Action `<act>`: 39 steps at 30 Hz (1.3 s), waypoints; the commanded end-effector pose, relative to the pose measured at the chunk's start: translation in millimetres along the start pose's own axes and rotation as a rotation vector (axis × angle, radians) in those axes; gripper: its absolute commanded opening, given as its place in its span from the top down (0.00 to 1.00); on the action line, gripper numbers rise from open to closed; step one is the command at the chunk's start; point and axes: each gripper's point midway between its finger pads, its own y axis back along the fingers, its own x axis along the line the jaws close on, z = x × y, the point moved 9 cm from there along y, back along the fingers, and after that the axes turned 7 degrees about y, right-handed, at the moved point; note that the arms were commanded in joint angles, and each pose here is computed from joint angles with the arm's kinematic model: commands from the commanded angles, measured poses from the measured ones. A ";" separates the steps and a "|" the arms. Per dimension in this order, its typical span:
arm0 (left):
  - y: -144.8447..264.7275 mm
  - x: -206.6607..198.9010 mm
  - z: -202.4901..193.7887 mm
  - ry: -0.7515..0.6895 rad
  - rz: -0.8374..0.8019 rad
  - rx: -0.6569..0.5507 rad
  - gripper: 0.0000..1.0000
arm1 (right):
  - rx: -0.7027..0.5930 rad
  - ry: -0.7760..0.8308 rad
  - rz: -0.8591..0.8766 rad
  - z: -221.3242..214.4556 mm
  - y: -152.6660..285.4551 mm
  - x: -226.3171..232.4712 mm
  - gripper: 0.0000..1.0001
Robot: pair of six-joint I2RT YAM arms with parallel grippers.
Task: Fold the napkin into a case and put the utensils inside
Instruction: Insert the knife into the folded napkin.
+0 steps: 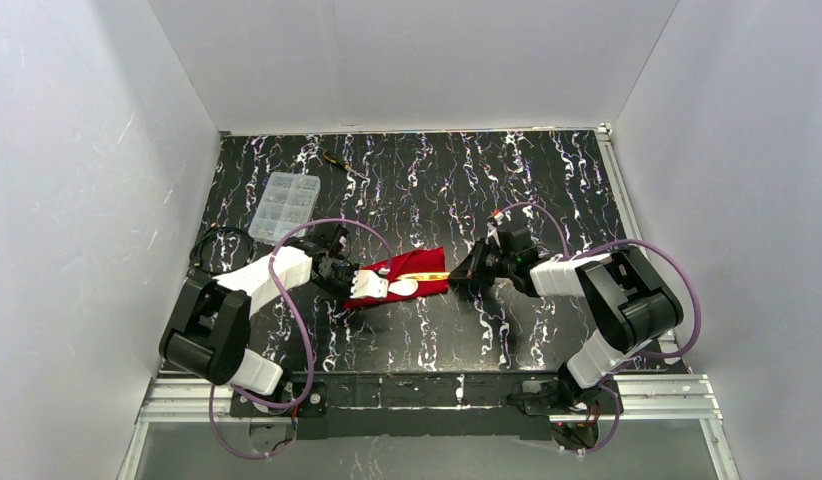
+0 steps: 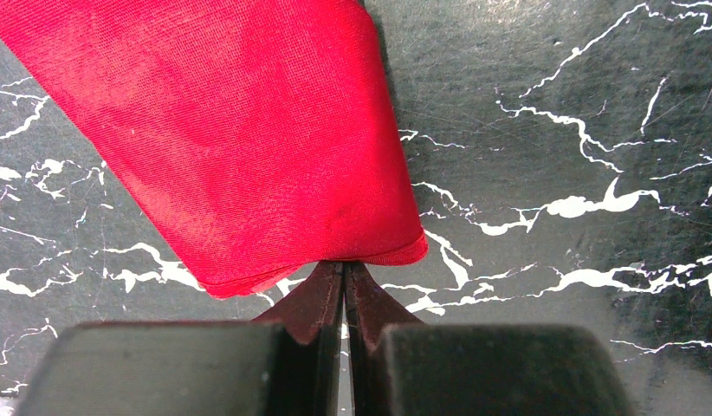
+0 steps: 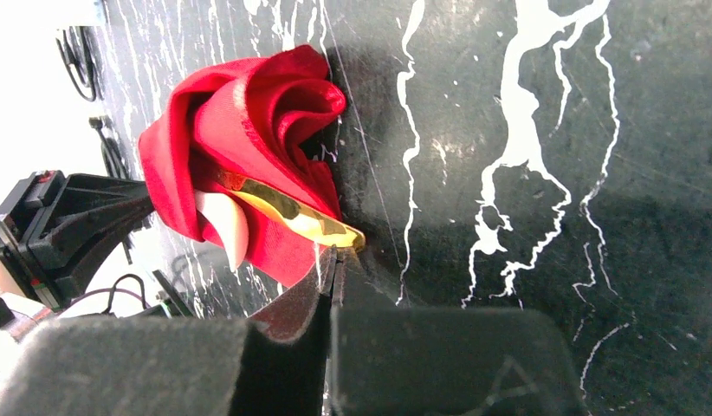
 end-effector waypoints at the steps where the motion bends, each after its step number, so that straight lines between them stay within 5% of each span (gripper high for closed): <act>1: 1.4 -3.1 4.1 -0.011 -0.036 -0.018 1.00 | -0.070 0.077 0.055 20.2 2.9 19.5 0.96; 4: 1.3 -2.8 4.8 -0.011 -0.041 -0.017 1.00 | -0.056 0.085 0.040 19.5 3.8 18.9 0.94; 8: 2.2 -2.9 5.7 -0.013 -0.044 -0.016 1.00 | -0.048 0.099 -0.019 15.1 10.9 14.6 0.59; 12: 1.8 -3.3 5.7 -0.015 -0.046 -0.018 1.00 | -0.051 0.098 -0.045 12.3 13.8 11.2 0.53; 29: 2.2 -1.9 7.9 -0.020 -0.045 -0.021 1.00 | -0.009 -0.006 0.019 -2.6 -9.6 -5.3 0.61; 39: 1.2 -3.3 7.1 -0.023 -0.052 -0.017 1.00 | -0.052 -0.003 0.060 -0.2 -5.2 0.7 0.88</act>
